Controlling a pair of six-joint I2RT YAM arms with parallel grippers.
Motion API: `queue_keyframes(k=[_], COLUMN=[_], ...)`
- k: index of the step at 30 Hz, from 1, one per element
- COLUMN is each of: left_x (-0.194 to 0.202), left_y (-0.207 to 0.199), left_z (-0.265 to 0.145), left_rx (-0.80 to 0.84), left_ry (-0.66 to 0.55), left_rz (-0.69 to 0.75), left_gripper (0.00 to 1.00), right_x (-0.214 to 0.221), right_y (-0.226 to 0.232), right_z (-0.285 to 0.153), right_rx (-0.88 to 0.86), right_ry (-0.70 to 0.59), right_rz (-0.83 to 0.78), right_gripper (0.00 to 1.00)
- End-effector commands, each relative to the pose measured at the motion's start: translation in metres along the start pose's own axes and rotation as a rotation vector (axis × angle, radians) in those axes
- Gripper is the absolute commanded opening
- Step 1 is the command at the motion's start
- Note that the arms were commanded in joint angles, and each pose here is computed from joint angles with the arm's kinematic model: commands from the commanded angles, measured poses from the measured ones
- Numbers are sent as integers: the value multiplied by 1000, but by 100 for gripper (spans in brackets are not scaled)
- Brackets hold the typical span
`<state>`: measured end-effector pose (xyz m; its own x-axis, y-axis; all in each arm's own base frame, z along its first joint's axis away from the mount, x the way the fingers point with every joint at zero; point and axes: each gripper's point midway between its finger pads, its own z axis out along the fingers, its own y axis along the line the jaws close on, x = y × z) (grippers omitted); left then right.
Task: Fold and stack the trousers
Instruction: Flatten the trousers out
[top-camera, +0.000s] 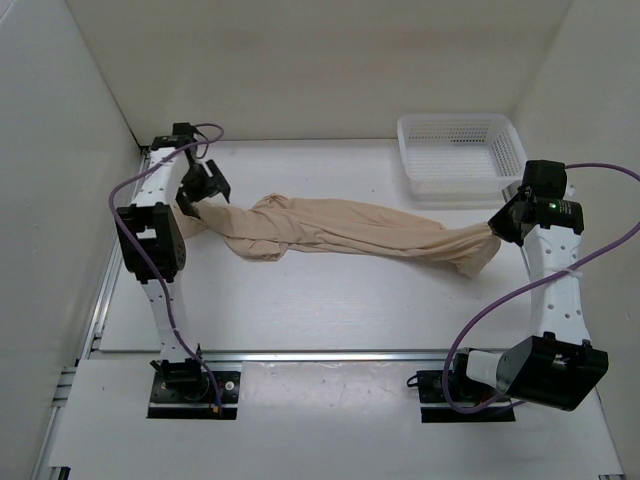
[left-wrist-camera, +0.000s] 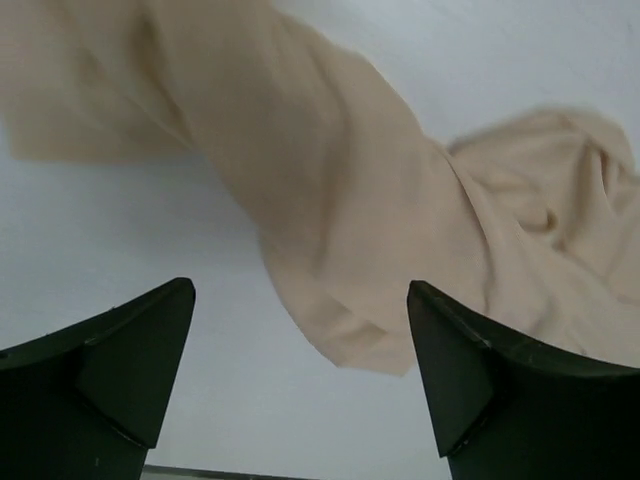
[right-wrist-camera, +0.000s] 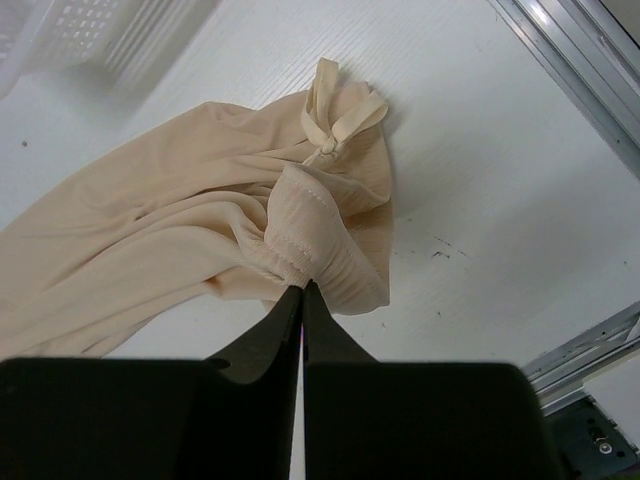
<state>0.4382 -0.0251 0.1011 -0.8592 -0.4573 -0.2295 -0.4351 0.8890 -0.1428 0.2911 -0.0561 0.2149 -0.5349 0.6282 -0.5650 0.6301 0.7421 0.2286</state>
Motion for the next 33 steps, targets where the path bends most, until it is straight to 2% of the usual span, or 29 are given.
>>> queue_keyframes(k=[1, 2, 3, 5, 7, 9, 10, 11, 12, 14, 15, 16, 17, 18, 19, 22, 26, 27, 29, 30, 33], left_x=[-42, -50, -49, -50, -49, -48, -47, -46, -49, -50, -53, -57, -59, -63, -77, -106, -148, -152, -159, -153, -140], left_y=[32, 34, 40, 50, 52, 48, 45, 40, 39, 39, 36, 33, 30, 29, 22, 2, -15, -18, -9, -7, 16], left_z=[-3, -3, 13, 25, 40, 54, 59, 62, 63, 65, 62, 64, 67, 66, 54, 8, -101, -149, -190, -226, -264], left_rx=[-39, -39, -59, -96, -92, -50, -31, -5, -3, -3, 11, 26, 37, 41, 67, 149, 356, 423, 495, 522, 512], left_ry=[-74, -81, -45, -30, -4, 32, 48, 61, 57, 56, 49, 39, 42, 35, -1, -94, -327, -414, -496, -557, -622], left_rz=[-113, -122, -131, -151, -171, -182, -174, -165, -165, -165, -164, -163, -163, -153, -149, -136, -176, -168, -186, -175, -189], left_gripper=[98, 96, 91, 74, 62, 63, 67, 79, 84, 87, 83, 74, 58, 31, 11, 10, 10, 10, 10, 10, 10], right_x=[1, 2, 3, 5, -1, -2, -2, -1, -4, -5, -8, -7, -6, -10, -8, -31, -75, -94, -106, -114, -117], right_y=[1, 1, 1, 2, 9, 10, 10, 10, 12, 13, 14, 14, 14, 16, 15, 34, 65, 73, 79, 81, 68], right_z=[-5, -2, 2, 5, 4, 8, 8, 11, 9, 13, 11, 14, 16, 14, 18, 16, -3, -24, -38, -53, -82], right_rx=[-25, -20, -13, -16, -37, -32, -32, -27, -32, -31, -36, -31, -26, -32, -26, -72, -145, -179, -200, -213, -207], right_ry=[-5, 4, 16, 32, 23, 32, 32, 40, 33, 34, 26, 34, 42, 31, 43, 13, -48, -103, -136, -174, -254], right_rz=[-17, -19, -20, -21, -20, -21, -21, -12, -11, -12, -11, -12, -12, -11, -13, 1, 18, 23, 35, 53, 84], right_gripper=[0, 0, 0, 0, 0, 0, 0, 0, 0, 0, 0, 0, 0, 0, 0, 0, 0, 0, 0, 0, 0])
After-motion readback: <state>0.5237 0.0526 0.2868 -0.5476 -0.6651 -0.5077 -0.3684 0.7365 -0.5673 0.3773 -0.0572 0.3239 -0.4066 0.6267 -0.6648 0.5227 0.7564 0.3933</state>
